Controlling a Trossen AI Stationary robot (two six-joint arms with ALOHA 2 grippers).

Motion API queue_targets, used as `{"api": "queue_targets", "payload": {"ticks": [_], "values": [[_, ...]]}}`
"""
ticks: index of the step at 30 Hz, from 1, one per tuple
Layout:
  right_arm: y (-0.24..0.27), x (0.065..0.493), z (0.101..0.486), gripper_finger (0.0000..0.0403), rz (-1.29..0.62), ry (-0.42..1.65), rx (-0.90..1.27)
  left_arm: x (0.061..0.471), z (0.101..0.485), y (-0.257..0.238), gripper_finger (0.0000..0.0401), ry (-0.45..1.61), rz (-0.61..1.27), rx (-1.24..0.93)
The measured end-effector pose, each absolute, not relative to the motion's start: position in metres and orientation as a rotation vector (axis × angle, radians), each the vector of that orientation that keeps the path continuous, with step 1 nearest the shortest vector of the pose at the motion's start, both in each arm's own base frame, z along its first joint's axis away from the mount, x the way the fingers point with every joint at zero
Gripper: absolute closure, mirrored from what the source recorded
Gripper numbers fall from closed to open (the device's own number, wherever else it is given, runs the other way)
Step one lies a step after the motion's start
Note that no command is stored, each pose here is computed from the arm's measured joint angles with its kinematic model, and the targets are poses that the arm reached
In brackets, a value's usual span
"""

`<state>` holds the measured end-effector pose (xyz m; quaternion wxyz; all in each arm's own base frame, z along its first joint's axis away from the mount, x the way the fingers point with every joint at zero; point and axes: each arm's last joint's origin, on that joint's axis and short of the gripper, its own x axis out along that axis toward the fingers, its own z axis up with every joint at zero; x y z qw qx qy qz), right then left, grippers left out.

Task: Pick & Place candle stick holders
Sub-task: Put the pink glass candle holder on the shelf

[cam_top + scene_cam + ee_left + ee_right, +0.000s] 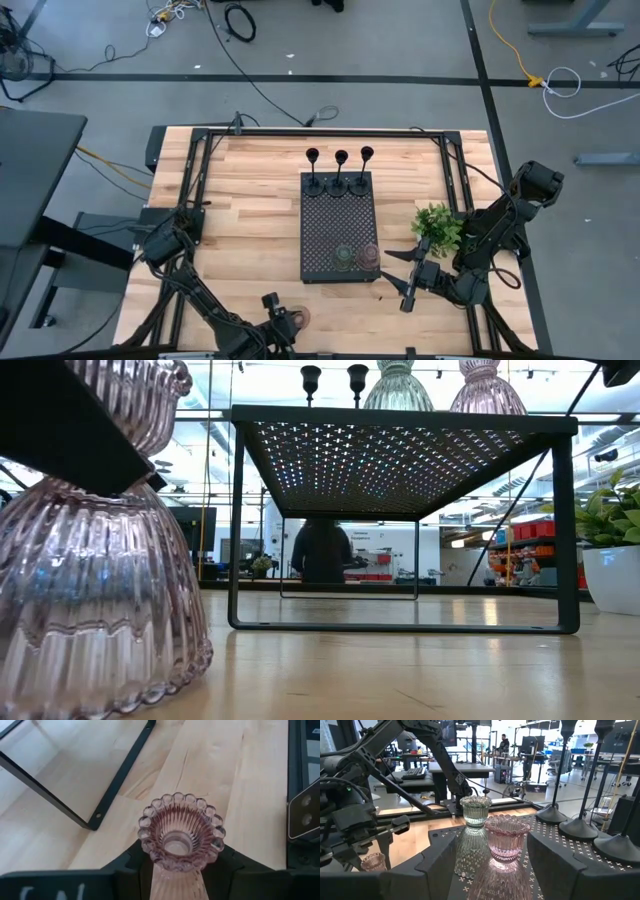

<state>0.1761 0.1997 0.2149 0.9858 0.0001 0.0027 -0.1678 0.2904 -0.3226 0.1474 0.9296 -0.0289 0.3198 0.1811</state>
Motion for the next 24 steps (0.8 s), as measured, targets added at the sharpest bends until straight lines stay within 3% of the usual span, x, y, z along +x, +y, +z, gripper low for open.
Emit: {"api": "queue_targets", "payload": {"ticks": [8,24], "values": [[0.200,0.176,0.215,0.0161,-0.312,0.006,0.000,0.288,0.158,-0.324,0.0272,0.650,0.347,-0.088],[0.200,0.176,0.215,0.0161,-0.314,0.007,-0.002,0.271,0.248,-0.309,0.0272,0.459,0.312,-0.106]]}}
